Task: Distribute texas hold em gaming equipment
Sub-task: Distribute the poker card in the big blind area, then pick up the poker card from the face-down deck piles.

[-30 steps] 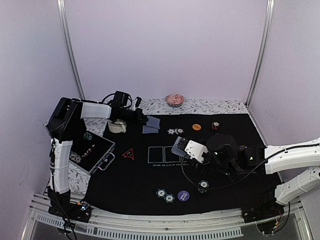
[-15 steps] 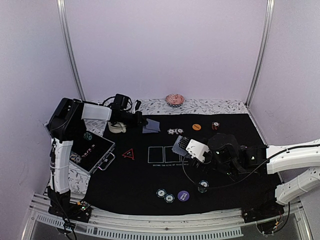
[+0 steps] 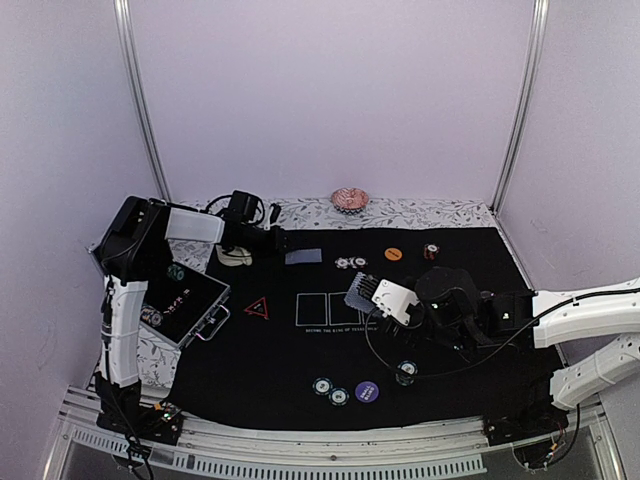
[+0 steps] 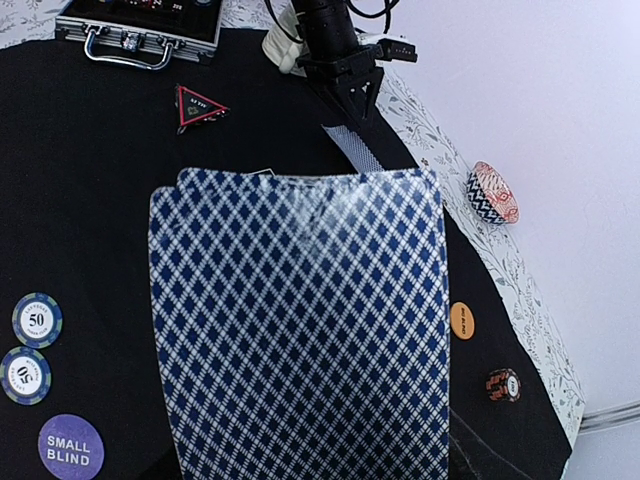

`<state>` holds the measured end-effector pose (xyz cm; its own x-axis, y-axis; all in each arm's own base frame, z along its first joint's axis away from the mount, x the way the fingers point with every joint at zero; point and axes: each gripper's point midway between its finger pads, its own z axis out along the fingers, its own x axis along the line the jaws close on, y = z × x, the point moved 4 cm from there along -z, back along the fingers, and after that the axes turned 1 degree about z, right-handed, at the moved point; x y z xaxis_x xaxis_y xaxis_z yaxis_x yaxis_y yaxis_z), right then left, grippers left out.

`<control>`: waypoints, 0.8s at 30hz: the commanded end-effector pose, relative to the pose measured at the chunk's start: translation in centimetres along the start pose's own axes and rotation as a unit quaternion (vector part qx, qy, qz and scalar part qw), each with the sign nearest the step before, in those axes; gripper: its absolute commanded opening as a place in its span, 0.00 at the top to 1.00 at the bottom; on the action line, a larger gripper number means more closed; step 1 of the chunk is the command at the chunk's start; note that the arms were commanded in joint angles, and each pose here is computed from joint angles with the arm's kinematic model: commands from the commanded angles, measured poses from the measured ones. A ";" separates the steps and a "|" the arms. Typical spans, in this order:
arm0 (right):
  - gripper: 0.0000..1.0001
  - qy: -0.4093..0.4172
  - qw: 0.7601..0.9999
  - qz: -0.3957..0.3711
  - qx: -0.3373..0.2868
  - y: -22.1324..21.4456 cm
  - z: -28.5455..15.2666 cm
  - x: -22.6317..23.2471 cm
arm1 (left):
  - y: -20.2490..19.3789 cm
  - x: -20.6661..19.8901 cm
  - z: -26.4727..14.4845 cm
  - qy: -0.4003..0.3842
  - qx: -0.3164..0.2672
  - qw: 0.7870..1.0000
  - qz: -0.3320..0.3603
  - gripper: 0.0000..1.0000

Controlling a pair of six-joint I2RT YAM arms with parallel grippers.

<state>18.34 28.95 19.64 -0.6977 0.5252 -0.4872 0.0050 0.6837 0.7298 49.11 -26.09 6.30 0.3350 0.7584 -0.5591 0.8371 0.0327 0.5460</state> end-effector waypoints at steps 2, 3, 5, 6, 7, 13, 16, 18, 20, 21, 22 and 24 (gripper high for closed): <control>0.41 -0.007 1.000 0.012 -0.012 0.9 -0.4 -0.7 | 2.0 -0.7 -1.7 0.029 -0.029 0.999 0.030 0.54; 0.41 -0.007 1.000 0.012 -0.011 0.9 -0.4 -0.7 | 2.5 -0.9 -2.2 0.037 -0.038 0.998 0.035 0.52; 0.41 -0.004 1.000 0.012 -0.012 1.0 -0.4 -0.7 | 3.5 -1.7 -3.3 0.048 -0.058 0.996 0.043 0.51; 0.41 -0.003 1.000 0.012 -0.010 1.0 -0.4 -0.7 | 4.0 -2.5 -4.1 0.049 -0.074 0.995 0.050 0.51; 0.41 -0.001 1.000 0.012 -0.010 1.1 -0.5 -0.7 | 4.6 -3.5 -5.0 0.045 -0.091 0.993 0.060 0.51; 0.41 0.003 1.000 0.018 -0.010 1.6 -0.8 -0.9 | 5.8 -12.9 -11.1 0.021 -0.171 0.971 0.165 0.41; 0.42 0.005 1.000 0.021 -0.013 1.8 -0.9 -0.9 | 4.2 -17.7 -13.8 -0.005 -0.183 0.961 0.208 0.35; 0.42 0.008 1.000 0.024 -0.015 2.1 -1.0 -0.9 | 2.4 -20.0 -15.7 -0.038 -0.181 0.958 0.221 0.30; 0.43 0.014 0.999 0.028 -0.017 2.5 -1.1 -0.8 | 0.0 -21.8 -17.4 -0.086 -0.169 0.956 0.225 0.29; 0.43 0.018 0.999 0.030 -0.020 2.8 -1.1 -0.7 | -1.6 -22.4 -18.4 -0.108 -0.159 0.956 0.223 0.28; 0.43 0.022 0.999 0.032 -0.024 3.1 -1.2 -0.5 | -2.9 -22.9 -18.9 -0.125 -0.148 0.956 0.220 0.29; 0.43 0.028 0.998 0.034 -0.033 3.7 -1.3 0.0 | -5.6 -23.6 -19.8 -0.157 -0.122 0.956 0.213 0.29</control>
<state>18.02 29.42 20.71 -0.7231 0.5169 -0.4581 0.0194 0.6782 0.7346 32.00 -31.47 31.60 0.7476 0.5882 -0.3085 0.3849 -0.0051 0.9229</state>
